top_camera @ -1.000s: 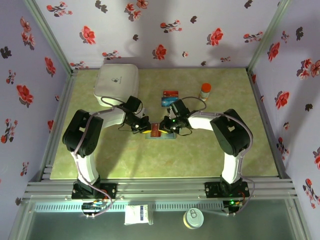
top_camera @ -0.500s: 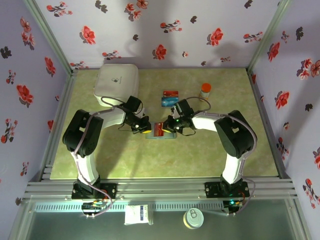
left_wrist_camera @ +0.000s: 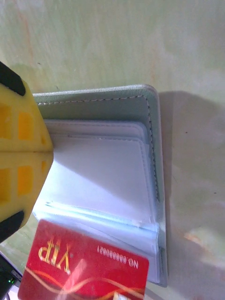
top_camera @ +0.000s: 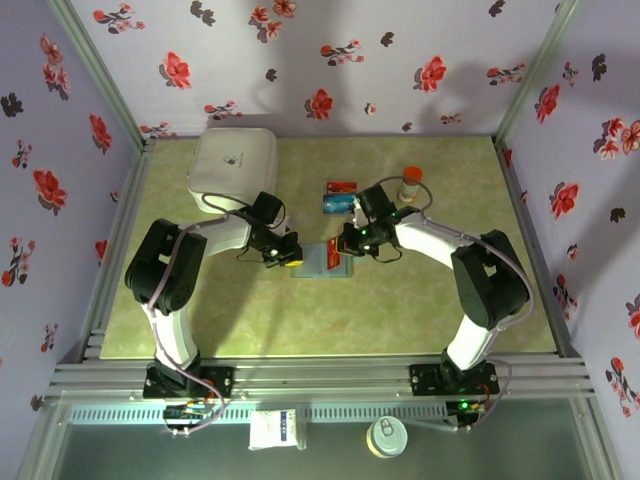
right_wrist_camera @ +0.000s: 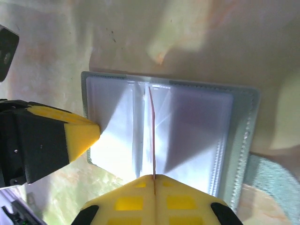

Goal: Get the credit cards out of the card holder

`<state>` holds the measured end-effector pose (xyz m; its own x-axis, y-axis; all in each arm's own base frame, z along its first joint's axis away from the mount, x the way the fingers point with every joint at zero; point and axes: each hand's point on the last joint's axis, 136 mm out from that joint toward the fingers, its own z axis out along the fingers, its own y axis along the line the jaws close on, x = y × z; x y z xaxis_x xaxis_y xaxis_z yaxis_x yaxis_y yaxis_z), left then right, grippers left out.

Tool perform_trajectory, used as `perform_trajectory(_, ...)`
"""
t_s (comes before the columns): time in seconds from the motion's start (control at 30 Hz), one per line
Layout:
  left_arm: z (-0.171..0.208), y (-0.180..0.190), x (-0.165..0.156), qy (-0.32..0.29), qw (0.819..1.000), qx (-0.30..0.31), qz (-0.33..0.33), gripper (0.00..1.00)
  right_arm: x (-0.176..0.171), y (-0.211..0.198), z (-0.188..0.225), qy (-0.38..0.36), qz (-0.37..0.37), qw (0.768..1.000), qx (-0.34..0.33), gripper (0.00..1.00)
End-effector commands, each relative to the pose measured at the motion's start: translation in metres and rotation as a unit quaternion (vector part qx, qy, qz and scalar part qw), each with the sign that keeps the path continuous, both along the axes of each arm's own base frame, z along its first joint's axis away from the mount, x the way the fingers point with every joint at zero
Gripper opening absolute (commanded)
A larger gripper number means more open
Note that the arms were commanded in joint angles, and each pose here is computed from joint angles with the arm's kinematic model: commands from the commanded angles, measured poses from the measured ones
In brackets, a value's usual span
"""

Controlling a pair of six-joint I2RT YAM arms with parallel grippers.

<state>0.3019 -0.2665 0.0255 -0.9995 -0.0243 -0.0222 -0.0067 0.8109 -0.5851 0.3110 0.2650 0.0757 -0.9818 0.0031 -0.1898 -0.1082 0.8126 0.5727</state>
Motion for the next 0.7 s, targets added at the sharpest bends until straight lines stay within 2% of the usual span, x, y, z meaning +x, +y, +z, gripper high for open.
perform_trajectory(0.0, 0.015, -0.002, 0.006, -0.018, 1.0, -0.006, 0.003, 0.0, -0.001, -0.016, 0.018, -0.042, 0.06, 0.996, -0.045, 0.05)
perform_trajectory(0.13, 0.021, -0.003, 0.009, -0.028, 1.0, -0.012, 0.004, 0.0, 0.001, -0.025, 0.025, -0.093, 0.155, 0.979, -0.098, 0.03)
perform_trajectory(0.23, 0.025, -0.003, 0.009, -0.032, 0.999, -0.014, 0.006, 0.0, 0.005, -0.034, 0.032, -0.128, 0.235, 0.953, -0.141, 0.03)
perform_trajectory(0.33, 0.028, -0.002, 0.008, -0.037, 0.999, -0.016, 0.005, 0.0, 0.008, -0.037, 0.042, -0.167, 0.325, 0.917, -0.159, 0.03)
perform_trajectory(0.5, 0.033, 0.007, 0.006, -0.041, 0.999, -0.014, 0.012, 0.0, 0.026, -0.045, 0.053, -0.228, 0.448, 0.839, -0.207, 0.0)
perform_trajectory(0.6, 0.035, 0.014, 0.006, -0.04, 0.999, -0.007, 0.012, 0.0, 0.046, -0.051, 0.059, -0.261, 0.481, 0.798, -0.251, 0.0)
perform_trajectory(0.67, 0.037, 0.02, 0.006, -0.044, 0.999, -0.002, 0.017, 0.0, 0.059, -0.05, 0.065, -0.279, 0.495, 0.781, -0.26, 0.0)
